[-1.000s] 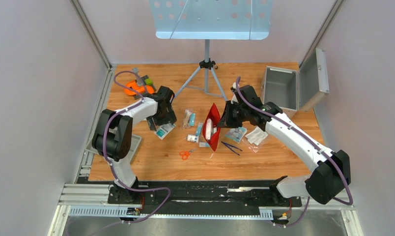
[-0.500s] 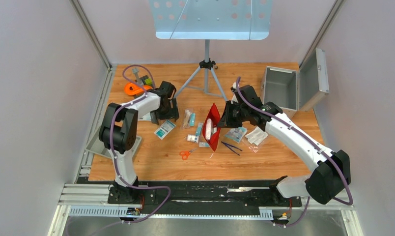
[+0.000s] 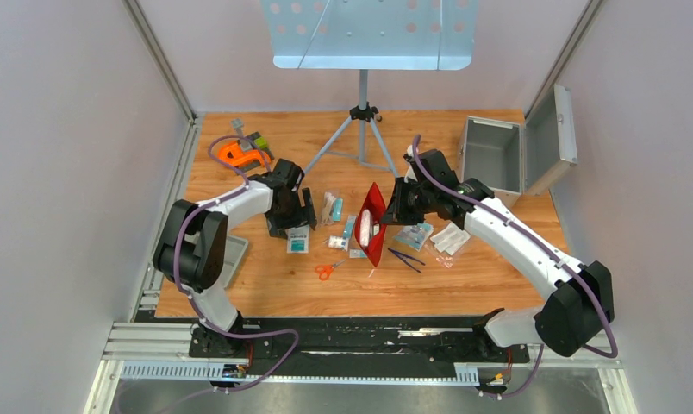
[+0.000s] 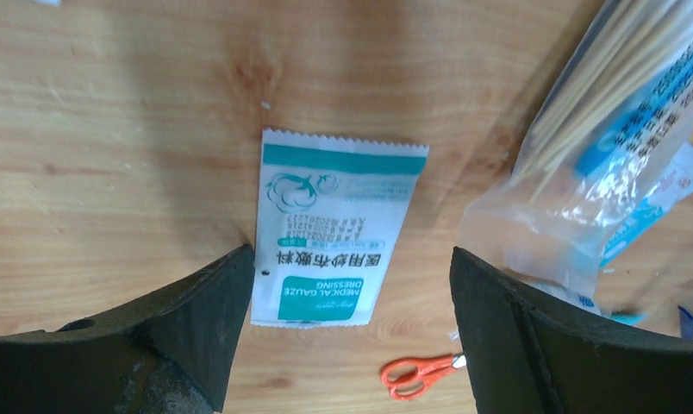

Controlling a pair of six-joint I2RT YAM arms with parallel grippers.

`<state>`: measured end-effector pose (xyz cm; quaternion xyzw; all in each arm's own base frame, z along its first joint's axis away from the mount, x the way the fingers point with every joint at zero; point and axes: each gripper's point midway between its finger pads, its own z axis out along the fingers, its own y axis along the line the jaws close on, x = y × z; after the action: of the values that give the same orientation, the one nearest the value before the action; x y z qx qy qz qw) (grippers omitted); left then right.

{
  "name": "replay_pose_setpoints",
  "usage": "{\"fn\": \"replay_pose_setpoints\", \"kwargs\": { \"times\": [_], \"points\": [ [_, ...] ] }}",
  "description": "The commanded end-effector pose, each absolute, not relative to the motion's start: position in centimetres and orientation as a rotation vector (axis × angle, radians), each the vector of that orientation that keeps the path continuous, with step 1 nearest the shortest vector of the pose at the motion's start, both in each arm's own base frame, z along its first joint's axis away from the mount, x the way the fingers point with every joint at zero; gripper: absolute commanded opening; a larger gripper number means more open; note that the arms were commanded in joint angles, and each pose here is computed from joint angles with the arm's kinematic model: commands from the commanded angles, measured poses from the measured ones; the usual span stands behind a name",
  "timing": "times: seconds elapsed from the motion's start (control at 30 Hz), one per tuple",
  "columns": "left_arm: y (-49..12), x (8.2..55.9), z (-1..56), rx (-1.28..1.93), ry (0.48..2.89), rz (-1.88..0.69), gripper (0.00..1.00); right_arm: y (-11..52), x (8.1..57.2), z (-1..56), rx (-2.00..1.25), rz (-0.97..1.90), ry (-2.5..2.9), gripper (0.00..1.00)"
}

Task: Organize the medicine kit
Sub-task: Pick up the medical item at the center of the board.

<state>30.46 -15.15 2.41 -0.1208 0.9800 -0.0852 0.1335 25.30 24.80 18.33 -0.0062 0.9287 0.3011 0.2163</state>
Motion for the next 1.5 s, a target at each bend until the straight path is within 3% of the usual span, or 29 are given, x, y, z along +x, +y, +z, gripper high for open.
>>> {"fn": "replay_pose_setpoints", "kwargs": {
  "times": [0.0, 0.5, 0.97, 1.27, 1.47],
  "points": [
    [-15.9, 27.6, 2.1, -0.411, 2.909, -0.321, 0.91, 25.7, 26.4, 20.5, -0.020, 0.898, 2.494, 0.00],
    [-11.9, 27.4, -1.1, -0.372, 2.923, 0.082, 0.80, 25.6, 26.4, 20.5, -0.008, 0.902, 2.491, 0.00],
    [-12.2, 27.2, -1.7, -0.382, 2.930, 0.121, 0.47, 25.4, 26.3, 20.4, 0.006, 0.892, 2.491, 0.00],
    [-12.1, 27.9, 1.2, -0.383, 2.868, 0.105, 0.41, 25.4, 26.2, 20.4, 0.002, 0.895, 2.491, 0.00],
    [-12.2, 28.6, 4.6, -0.376, 2.798, 0.055, 0.28, 25.4, 26.3, 20.5, 0.001, 0.897, 2.487, 0.00]
  ]
}}
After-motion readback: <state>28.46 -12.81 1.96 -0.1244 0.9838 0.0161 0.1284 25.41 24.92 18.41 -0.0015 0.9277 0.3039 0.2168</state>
